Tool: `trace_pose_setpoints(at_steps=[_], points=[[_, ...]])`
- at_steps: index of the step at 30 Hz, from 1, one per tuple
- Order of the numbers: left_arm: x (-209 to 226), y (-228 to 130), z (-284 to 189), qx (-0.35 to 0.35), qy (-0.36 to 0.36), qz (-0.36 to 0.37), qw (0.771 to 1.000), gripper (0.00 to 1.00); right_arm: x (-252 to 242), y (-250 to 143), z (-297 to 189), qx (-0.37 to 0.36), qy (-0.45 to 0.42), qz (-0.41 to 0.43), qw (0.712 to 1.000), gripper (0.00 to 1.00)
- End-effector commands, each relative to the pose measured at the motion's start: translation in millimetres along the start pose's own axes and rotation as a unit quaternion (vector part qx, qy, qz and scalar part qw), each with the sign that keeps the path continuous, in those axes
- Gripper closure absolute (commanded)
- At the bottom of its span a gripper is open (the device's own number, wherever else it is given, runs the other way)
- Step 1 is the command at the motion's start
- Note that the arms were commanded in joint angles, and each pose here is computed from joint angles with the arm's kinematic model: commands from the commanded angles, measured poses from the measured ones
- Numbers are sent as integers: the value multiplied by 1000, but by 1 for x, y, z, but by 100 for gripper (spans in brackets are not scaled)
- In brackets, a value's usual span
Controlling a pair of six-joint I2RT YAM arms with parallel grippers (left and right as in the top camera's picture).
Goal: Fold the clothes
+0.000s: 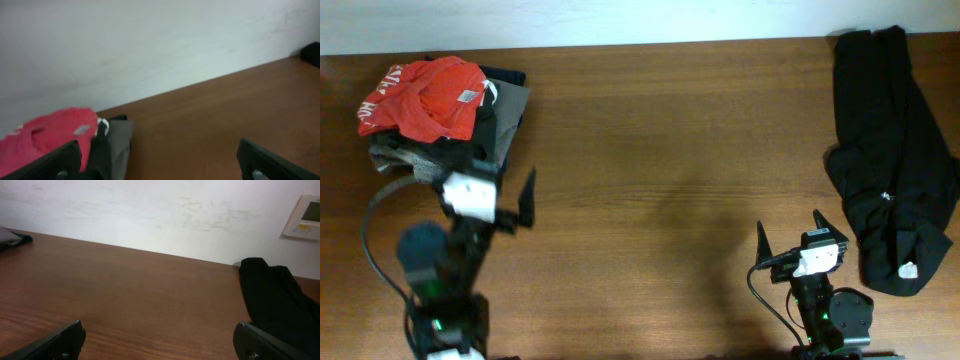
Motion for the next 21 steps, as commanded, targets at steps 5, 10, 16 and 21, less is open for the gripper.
trace_pose_setpoints(at_steps=[5, 10, 16, 21], points=[[-24, -47, -35, -33, 7, 12, 999, 1, 1, -2, 0, 1, 1, 6, 1000, 1], [-35, -68, -44, -52, 11, 19, 998, 1, 1, -2, 0, 1, 1, 6, 1000, 1], [-40, -82, -48, -66, 8, 23, 998, 1, 1, -2, 0, 1, 1, 6, 1000, 1], [-42, -91, -51, -62, 8, 19, 998, 1, 1, -2, 0, 1, 1, 6, 1000, 1]])
Point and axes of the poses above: each gripper's point midway between its finger pads, its own z axis out along the fingers, its own x axis along the line the jaws close on, y = z × x, the point moved 8 cm from there along -z, back along the fingers, and after that the axes turned 3 degrees about -z, right-handed, at the moved point
